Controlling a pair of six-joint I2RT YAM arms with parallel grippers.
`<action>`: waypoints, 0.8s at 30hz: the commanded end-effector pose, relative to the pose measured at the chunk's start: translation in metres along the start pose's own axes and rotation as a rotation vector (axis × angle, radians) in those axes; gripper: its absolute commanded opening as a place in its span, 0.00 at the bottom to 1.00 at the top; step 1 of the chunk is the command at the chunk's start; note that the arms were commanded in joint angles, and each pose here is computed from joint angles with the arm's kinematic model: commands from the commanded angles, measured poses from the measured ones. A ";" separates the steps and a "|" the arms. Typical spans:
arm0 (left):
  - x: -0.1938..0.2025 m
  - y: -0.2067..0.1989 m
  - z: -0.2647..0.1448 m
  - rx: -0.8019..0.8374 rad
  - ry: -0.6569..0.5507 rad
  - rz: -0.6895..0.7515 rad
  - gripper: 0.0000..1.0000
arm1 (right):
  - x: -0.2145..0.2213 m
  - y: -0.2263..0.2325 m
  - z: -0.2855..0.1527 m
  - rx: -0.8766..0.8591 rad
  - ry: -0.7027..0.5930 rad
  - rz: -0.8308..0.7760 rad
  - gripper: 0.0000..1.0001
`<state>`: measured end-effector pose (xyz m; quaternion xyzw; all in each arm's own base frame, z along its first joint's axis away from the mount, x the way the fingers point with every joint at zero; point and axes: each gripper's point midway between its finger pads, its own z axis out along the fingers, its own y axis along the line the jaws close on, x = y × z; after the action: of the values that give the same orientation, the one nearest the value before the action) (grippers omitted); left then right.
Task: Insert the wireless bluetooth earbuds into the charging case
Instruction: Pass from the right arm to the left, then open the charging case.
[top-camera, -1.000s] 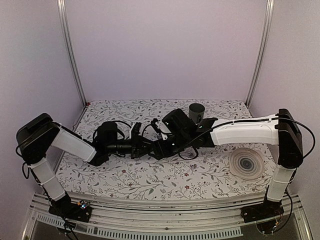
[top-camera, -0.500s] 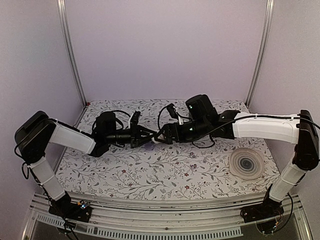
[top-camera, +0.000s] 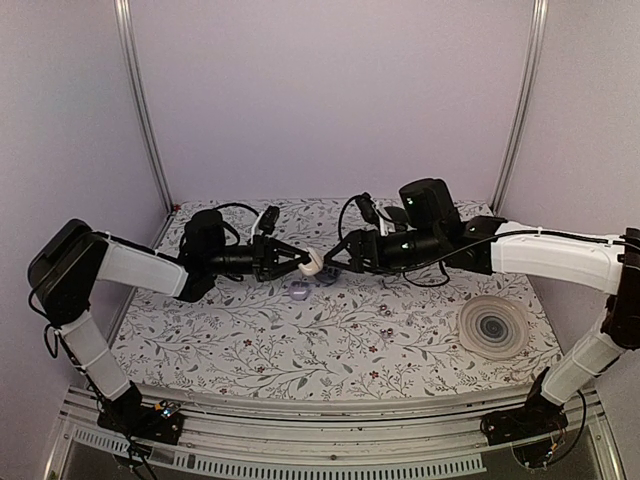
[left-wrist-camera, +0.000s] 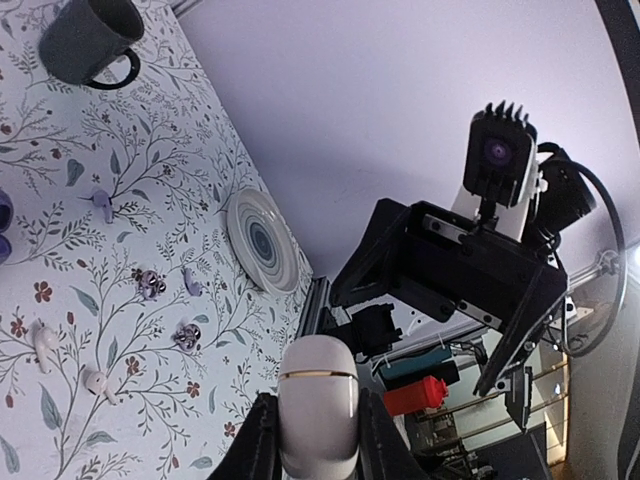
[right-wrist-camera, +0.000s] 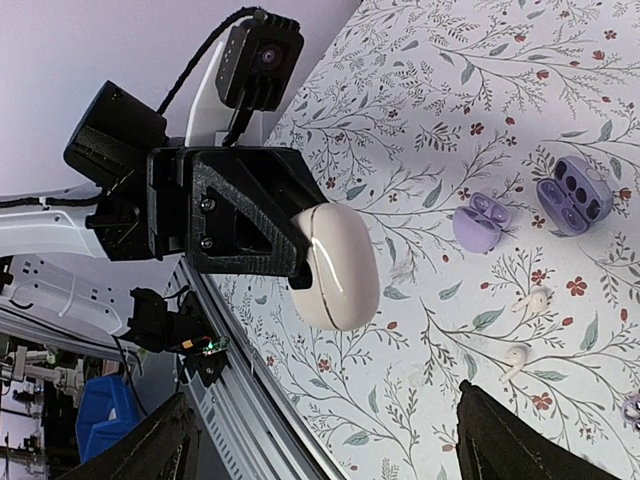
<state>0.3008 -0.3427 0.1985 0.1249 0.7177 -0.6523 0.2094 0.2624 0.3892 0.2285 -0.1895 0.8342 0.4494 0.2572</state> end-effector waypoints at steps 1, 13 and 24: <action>-0.006 -0.034 -0.004 0.143 0.034 0.166 0.00 | -0.021 0.015 -0.026 -0.071 -0.068 -0.003 0.88; -0.005 -0.065 -0.004 0.274 0.059 0.317 0.00 | -0.019 0.037 -0.025 -0.266 -0.029 0.034 0.71; 0.003 -0.078 0.017 0.309 0.106 0.351 0.00 | -0.014 0.043 -0.011 -0.309 0.002 0.040 0.54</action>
<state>0.2730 -0.3595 0.2607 0.2847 0.6020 -0.6997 0.2588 0.2499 0.3967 0.2670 -0.2012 0.7711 0.5625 0.2200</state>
